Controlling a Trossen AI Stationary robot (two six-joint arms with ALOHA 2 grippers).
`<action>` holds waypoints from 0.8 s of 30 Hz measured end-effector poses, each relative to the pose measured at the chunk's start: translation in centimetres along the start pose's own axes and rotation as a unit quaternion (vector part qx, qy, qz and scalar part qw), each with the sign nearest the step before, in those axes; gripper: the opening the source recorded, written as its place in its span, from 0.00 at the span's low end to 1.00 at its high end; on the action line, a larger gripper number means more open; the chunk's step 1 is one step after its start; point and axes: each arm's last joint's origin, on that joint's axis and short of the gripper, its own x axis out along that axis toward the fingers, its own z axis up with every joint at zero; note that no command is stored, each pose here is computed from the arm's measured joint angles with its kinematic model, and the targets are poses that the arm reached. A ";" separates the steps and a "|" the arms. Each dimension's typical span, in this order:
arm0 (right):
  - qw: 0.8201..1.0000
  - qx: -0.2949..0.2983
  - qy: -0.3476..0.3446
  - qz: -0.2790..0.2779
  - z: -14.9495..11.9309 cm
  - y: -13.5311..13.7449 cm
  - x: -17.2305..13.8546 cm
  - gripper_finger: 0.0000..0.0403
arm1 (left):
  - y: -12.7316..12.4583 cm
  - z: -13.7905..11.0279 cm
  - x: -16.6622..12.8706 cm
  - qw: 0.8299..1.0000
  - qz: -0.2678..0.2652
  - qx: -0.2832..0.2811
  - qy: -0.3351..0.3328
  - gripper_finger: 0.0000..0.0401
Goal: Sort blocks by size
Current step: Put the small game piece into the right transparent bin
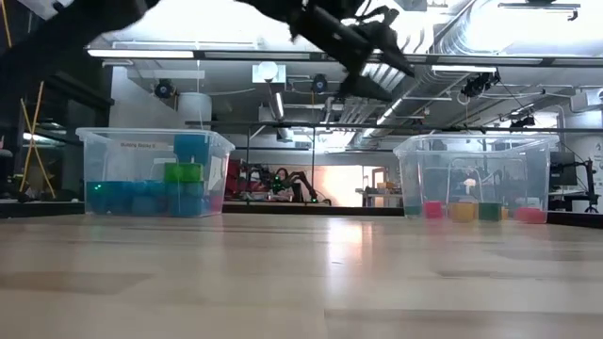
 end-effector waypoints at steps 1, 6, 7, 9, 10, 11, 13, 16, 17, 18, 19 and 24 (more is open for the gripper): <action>1.000 0.009 0.001 0.001 0.0 0.0 0.0 0.83 | -0.4 -0.5 -0.8 0.999 -0.007 0.005 0.035 0.77; 0.999 0.030 0.023 0.012 -0.1 0.0 -0.3 0.83 | -4.5 -5.0 -2.7 0.995 -0.043 0.026 0.090 0.75; 0.999 0.025 0.034 0.015 -0.3 0.0 -0.3 0.83 | -5.5 -6.2 -3.1 0.996 -0.058 0.017 0.072 0.75; 0.997 0.018 0.071 0.008 -0.7 -0.2 -0.7 0.83 | -7.0 -9.5 -4.0 0.995 -0.094 -0.016 0.037 0.74; 0.996 0.019 0.093 0.004 -1.0 -0.3 -1.0 0.83 | -7.6 -11.2 -4.6 0.993 -0.113 -0.038 0.017 0.74; 0.992 0.023 0.122 -0.008 -1.4 -0.6 -1.3 0.83 | -8.2 -13.2 -5.2 0.990 -0.128 -0.064 0.003 0.74; 0.979 0.034 0.196 -0.044 -2.7 -1.2 -1.8 0.83 | -8.7 -17.1 -6.6 0.983 -0.134 -0.120 -0.017 0.73; 0.915 0.066 0.386 -0.097 -7.0 -2.5 -2.4 0.83 | -9.2 -21.0 -9.0 0.971 -0.122 -0.192 -0.072 0.73; 0.877 0.077 0.462 -0.108 -8.8 -2.8 -2.6 0.83 | -9.1 -21.7 -9.7 0.967 -0.112 -0.209 -0.089 0.73; 0.831 0.082 0.538 -0.115 -10.6 -2.9 -3.2 0.83 | -8.9 -22.3 -10.4 0.964 -0.096 -0.225 -0.102 0.73; 0.776 0.076 0.612 -0.130 -12.5 -2.9 -3.9 0.83 | -8.7 -22.9 -10.8 0.962 -0.080 -0.236 -0.109 0.73; 0.514 -0.039 0.834 -0.197 -18.1 -2.9 -8.5 0.83 | -8.0 -23.1 -12.2 0.962 -0.059 -0.238 -0.122 0.73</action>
